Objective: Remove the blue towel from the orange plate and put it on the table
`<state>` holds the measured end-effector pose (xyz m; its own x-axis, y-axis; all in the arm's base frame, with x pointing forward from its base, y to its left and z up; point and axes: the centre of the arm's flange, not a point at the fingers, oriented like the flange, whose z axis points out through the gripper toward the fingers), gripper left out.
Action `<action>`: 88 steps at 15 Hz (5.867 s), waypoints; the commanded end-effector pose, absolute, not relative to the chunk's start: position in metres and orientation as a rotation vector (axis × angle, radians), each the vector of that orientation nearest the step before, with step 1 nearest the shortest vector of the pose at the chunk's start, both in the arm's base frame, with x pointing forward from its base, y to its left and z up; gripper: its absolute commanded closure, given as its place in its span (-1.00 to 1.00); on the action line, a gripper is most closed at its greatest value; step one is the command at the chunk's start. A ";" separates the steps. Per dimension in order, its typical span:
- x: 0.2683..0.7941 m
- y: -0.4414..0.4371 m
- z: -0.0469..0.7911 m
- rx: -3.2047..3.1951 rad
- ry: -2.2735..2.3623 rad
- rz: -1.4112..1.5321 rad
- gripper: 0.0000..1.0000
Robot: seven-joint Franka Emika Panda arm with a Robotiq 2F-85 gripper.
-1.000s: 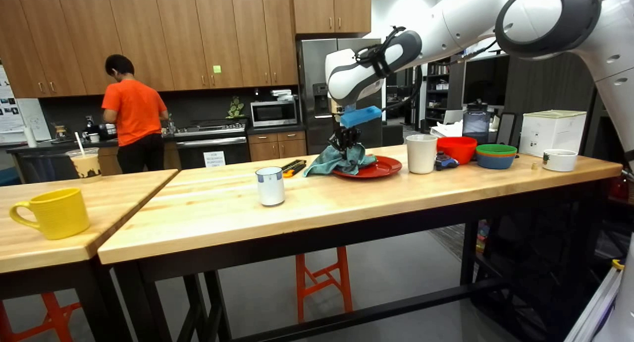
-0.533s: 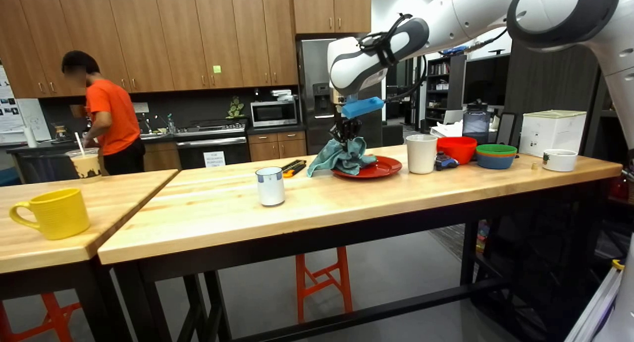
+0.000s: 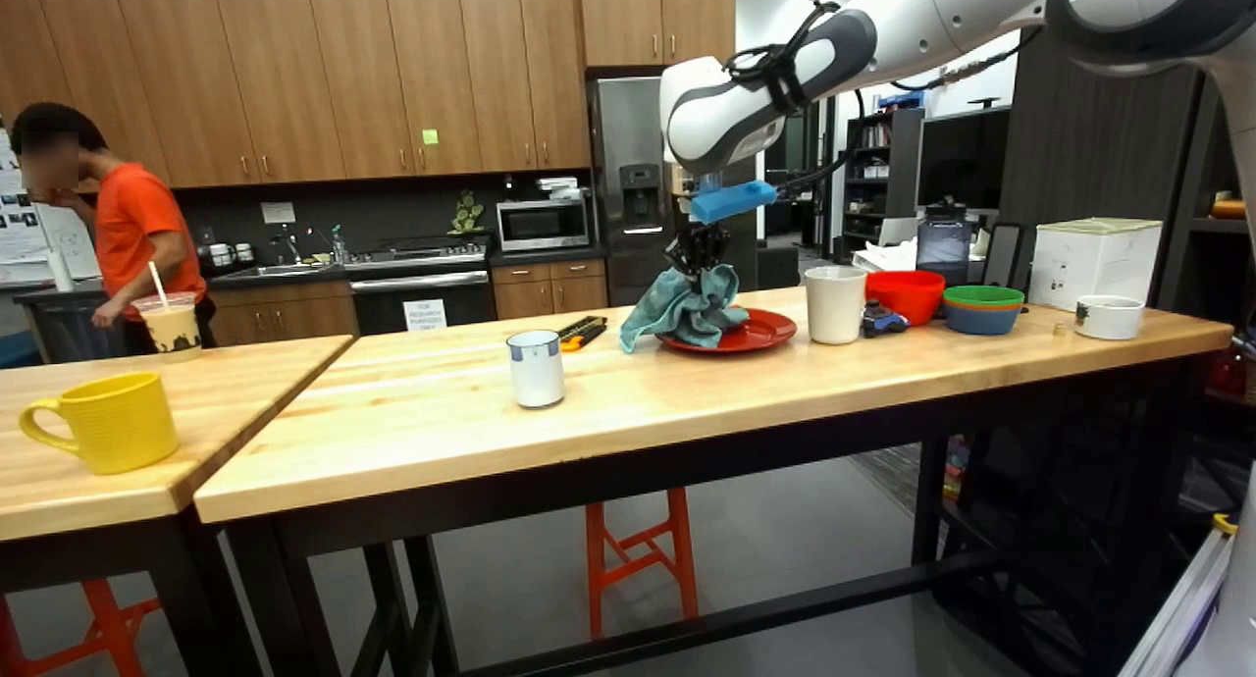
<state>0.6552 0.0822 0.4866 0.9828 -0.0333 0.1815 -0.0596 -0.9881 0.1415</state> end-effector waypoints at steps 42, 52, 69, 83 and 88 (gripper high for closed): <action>0.581 0.070 0.506 2.996 -0.033 0.192 -0.06; 0.581 0.070 0.506 2.996 -0.032 0.192 -0.06; 0.578 0.071 0.498 2.988 -0.024 0.175 -0.67; 0.540 0.071 0.496 2.992 0.023 0.080 -1.00; 0.551 0.076 0.492 2.986 0.007 0.085 -1.00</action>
